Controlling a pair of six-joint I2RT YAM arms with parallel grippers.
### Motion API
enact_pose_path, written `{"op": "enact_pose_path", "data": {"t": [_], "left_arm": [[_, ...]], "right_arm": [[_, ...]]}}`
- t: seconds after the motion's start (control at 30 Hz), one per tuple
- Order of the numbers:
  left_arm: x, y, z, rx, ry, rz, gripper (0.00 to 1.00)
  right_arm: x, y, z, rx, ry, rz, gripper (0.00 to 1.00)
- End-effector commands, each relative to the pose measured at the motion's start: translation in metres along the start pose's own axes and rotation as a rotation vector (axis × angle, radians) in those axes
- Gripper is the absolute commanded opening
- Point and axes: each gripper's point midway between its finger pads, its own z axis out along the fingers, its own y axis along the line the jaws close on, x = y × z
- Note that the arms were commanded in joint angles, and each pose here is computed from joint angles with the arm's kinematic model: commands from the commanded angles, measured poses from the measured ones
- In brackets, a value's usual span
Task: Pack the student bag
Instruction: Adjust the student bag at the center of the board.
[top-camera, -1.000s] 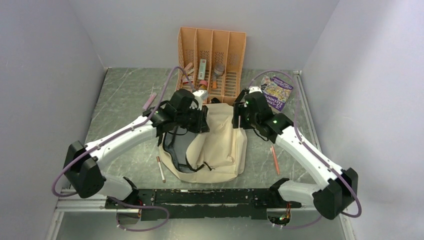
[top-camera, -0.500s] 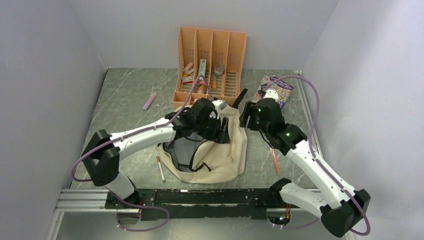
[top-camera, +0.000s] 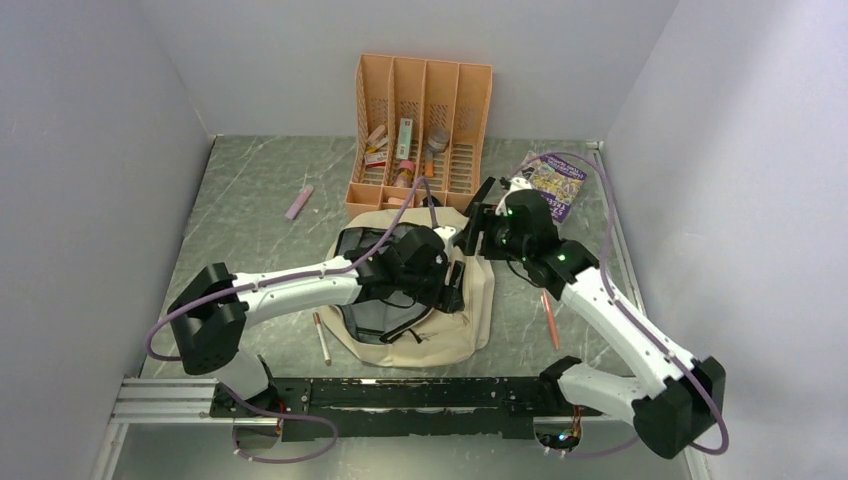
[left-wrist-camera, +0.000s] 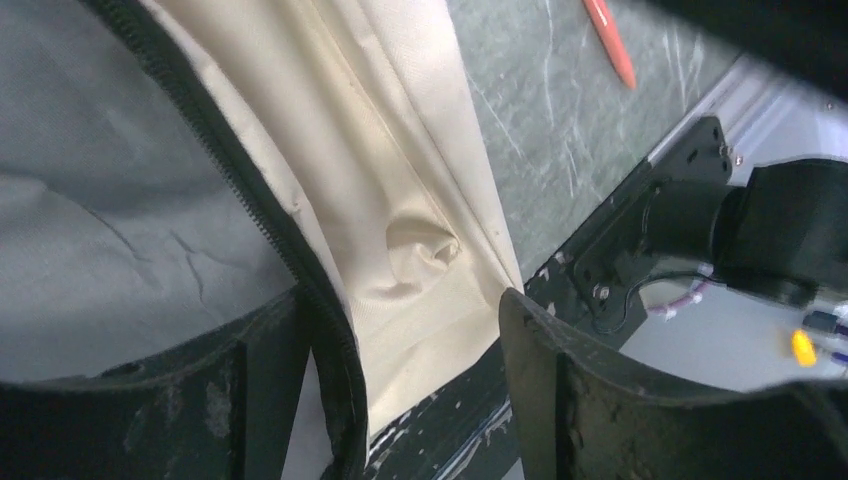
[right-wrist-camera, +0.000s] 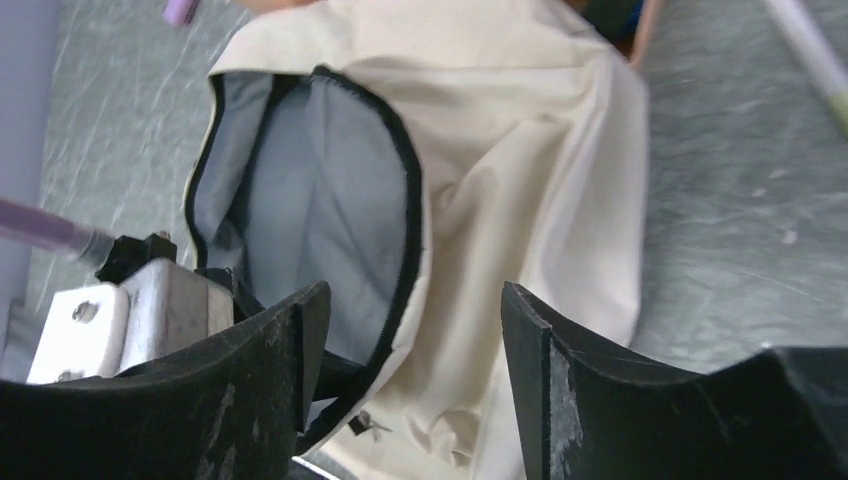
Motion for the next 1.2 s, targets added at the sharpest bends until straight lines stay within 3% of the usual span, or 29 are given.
{"op": "enact_pose_path", "data": {"t": [0.0,0.3,0.6,0.83,1.17], "left_arm": [[-0.001,0.009,-0.009,-0.068,-0.048,0.001,0.73],[0.025,-0.004,-0.025,-0.058,-0.094,-0.001,0.78],[0.046,0.015,-0.033,-0.061,-0.165,-0.014,0.78],[0.065,0.010,-0.022,-0.029,-0.149,0.038,0.77],[0.086,0.004,-0.011,-0.049,-0.124,0.111,0.76]], "right_arm": [[0.000,0.038,0.014,-0.186,0.080,-0.013,0.68],[-0.008,0.038,0.050,-0.190,0.125,-0.009,0.69],[-0.020,0.031,0.067,-0.252,0.171,-0.026,0.69],[0.003,0.053,0.082,-0.327,0.319,-0.116,0.74],[0.036,0.045,0.117,-0.217,0.429,-0.211,0.74]]}}
